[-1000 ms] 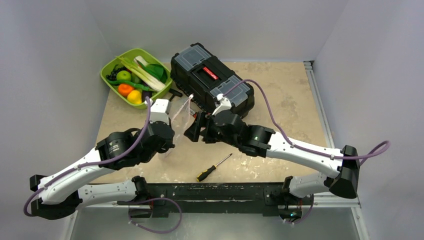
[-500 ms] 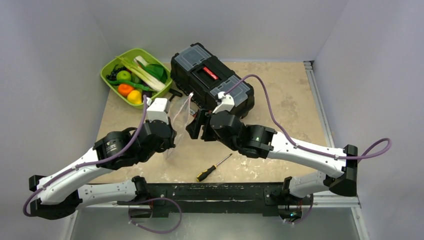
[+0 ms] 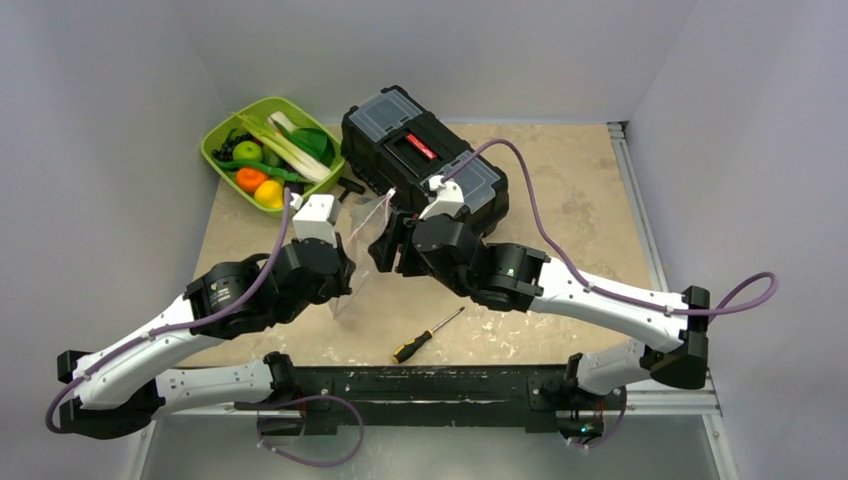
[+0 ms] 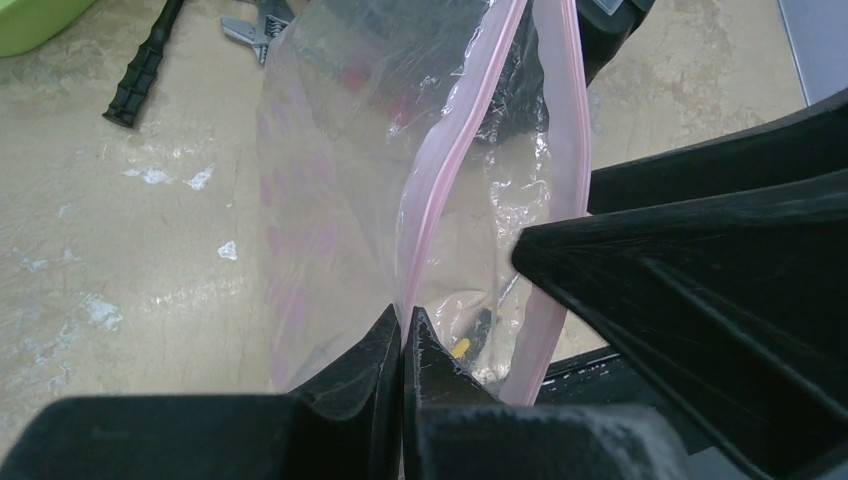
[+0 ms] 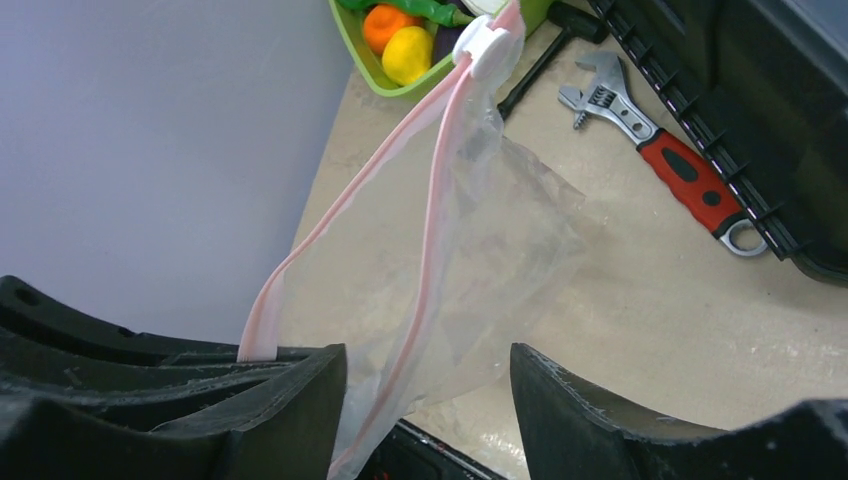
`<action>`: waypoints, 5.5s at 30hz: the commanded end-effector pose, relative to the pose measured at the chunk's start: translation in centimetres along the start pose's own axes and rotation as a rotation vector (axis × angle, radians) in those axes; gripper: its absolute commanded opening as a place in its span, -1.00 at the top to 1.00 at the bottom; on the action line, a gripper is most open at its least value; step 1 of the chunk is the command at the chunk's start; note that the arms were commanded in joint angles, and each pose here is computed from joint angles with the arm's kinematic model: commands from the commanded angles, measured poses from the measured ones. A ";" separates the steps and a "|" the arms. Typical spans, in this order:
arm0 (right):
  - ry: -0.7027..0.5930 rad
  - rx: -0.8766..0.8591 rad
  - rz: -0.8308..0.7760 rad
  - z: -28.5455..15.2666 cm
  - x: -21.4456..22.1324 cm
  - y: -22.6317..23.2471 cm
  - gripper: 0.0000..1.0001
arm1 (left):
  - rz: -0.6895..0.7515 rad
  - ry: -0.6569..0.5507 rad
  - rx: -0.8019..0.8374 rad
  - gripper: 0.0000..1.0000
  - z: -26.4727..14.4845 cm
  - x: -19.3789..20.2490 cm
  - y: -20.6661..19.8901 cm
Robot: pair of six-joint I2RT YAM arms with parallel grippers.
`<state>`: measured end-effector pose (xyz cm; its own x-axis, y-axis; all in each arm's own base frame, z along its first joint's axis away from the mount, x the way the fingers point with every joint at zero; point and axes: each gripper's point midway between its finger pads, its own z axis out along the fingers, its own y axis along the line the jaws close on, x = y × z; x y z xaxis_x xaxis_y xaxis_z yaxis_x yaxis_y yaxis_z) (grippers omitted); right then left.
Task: Place the food in the zip-top bag and seal the zipper
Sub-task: Open the zipper of the food storage bag at the center of the board, then pick up the fake vegetable from the bin.
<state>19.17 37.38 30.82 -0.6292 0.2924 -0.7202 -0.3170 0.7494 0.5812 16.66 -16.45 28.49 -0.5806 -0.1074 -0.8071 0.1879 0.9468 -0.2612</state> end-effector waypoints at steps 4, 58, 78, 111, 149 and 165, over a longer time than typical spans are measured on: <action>-0.043 0.079 -0.092 1.3 0.0 0.4 -0.03 | -0.084 -0.044 0.077 1.00 -1.1 -2.2 -1.7; 0.139 -0.103 -0.517 2.8 4.6 2.6 1.00 | -0.166 -0.032 0.240 -0.73 -2.9 0.0 -1.1; 0.194 -0.212 -0.471 4.7 4.3 3.0 1.00 | -0.148 0.034 -0.037 0.78 2.8 1.9 3.9; 0.178 -0.064 -0.343 8.9 3.2 -0.2 1.00 | -0.116 0.137 0.052 -0.77 4.4 1.9 4.8; 0.218 -0.155 -0.318 9.6 2.6 -0.3 1.00 | -0.893 -0.396 -0.249 -0.82 21.2 -17.0 28.1; 0.263 -0.152 -0.334 10.8 2.7 -1.5 1.00 | -0.810 -0.520 -0.276 -0.48 32.5 -21.6 37.2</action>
<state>24.47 43.30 22.34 -0.6495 -0.1506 -0.7453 -0.6069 0.6932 0.3888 59.52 9.93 18.00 -0.0859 -0.8353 -0.5431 -0.3990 0.5283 -0.7495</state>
